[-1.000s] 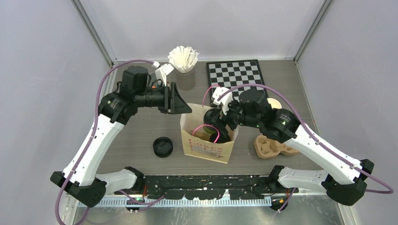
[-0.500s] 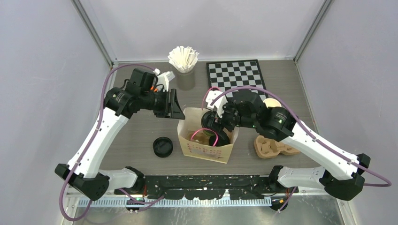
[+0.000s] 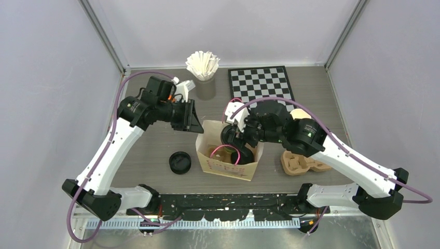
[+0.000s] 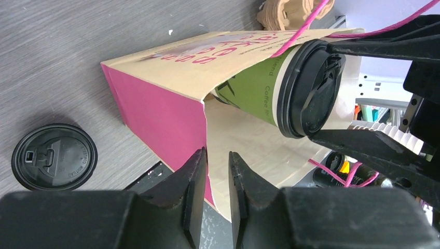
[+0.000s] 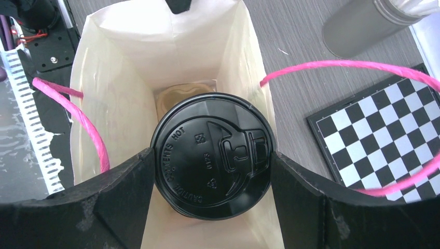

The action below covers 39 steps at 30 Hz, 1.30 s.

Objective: Pack the takeout coffee

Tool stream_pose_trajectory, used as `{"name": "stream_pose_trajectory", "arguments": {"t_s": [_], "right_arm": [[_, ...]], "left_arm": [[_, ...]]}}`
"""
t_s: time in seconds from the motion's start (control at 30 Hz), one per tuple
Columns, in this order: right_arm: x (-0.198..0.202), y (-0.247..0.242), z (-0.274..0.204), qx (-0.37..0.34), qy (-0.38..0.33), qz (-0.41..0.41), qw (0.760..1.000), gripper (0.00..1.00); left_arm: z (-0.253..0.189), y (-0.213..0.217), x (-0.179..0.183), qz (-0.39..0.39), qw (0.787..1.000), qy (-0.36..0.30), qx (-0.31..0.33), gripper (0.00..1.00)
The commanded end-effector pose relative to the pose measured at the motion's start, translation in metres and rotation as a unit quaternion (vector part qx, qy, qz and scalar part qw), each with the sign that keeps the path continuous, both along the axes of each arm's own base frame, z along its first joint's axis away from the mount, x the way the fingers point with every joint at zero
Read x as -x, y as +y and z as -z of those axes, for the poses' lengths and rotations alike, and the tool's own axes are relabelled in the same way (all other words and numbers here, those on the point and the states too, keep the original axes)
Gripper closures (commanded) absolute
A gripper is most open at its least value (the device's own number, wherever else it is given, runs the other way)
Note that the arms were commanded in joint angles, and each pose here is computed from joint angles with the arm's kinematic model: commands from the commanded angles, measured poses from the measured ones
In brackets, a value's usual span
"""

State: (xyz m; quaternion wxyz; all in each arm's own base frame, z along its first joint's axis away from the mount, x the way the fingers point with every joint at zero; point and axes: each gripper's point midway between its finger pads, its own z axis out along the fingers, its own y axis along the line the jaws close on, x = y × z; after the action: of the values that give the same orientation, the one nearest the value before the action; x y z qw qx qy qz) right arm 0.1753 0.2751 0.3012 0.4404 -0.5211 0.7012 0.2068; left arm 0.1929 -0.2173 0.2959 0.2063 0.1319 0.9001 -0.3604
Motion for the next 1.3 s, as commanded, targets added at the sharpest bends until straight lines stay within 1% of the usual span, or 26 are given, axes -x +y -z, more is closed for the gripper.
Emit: {"name": "stream_pose_trajectory", "arguments": {"t_s": [0.0, 0.07, 0.2, 0.33, 0.43, 0.6, 0.8, 0.83, 0.97, 1.07, 1.2, 1.27], "right_arm": [[0.0, 0.018, -0.015, -0.029, -0.014, -0.016, 0.999, 0.23], [-0.001, 0.023, -0.014, -0.028, -0.016, -0.02, 0.999, 0.23], [-0.004, 0.028, -0.014, -0.028, -0.022, -0.024, 0.999, 0.23], [-0.005, 0.029, -0.008, -0.018, -0.027, -0.029, 0.999, 0.23], [-0.007, 0.033, -0.001, -0.022, -0.031, -0.034, 0.999, 0.23], [-0.012, 0.044, 0.003, -0.025, -0.039, -0.042, 0.998, 0.23], [-0.02, 0.043, 0.011, -0.009, -0.062, -0.041, 0.997, 0.22], [-0.021, 0.043, 0.011, -0.007, -0.064, -0.041, 0.997, 0.22], [-0.018, 0.041, 0.012, -0.01, -0.06, -0.043, 0.997, 0.22], [-0.016, 0.041, 0.016, -0.014, -0.052, -0.042, 0.998, 0.22], [-0.014, 0.04, 0.016, -0.021, -0.046, -0.039, 0.998, 0.22], [-0.013, 0.039, 0.016, -0.023, -0.046, -0.038, 0.998, 0.22]], "left_arm": [[-0.008, -0.007, -0.001, 0.012, 0.999, -0.013, 0.027, 0.8], [-0.011, -0.008, -0.001, 0.014, 0.999, -0.02, 0.032, 0.89], [-0.014, -0.011, -0.003, 0.012, 0.999, -0.025, 0.039, 1.0], [-0.011, -0.014, -0.004, 0.013, 0.999, -0.021, 0.043, 1.0], [-0.011, -0.019, -0.006, 0.018, 0.998, -0.03, 0.058, 1.0], [-0.019, -0.026, -0.014, 0.015, 0.995, -0.052, 0.083, 1.0], [-0.027, -0.035, -0.022, 0.016, 0.994, -0.049, 0.094, 1.0], [-0.031, -0.035, -0.024, 0.012, 0.994, -0.05, 0.092, 0.99], [-0.035, -0.017, -0.024, -0.027, 0.998, -0.037, 0.042, 0.85], [-0.033, 0.002, -0.017, -0.062, 0.998, -0.021, -0.002, 0.75], [-0.026, 0.017, -0.008, -0.071, 0.997, -0.021, -0.035, 0.64], [-0.021, 0.02, -0.009, -0.071, 0.996, -0.026, -0.042, 0.61]]}}
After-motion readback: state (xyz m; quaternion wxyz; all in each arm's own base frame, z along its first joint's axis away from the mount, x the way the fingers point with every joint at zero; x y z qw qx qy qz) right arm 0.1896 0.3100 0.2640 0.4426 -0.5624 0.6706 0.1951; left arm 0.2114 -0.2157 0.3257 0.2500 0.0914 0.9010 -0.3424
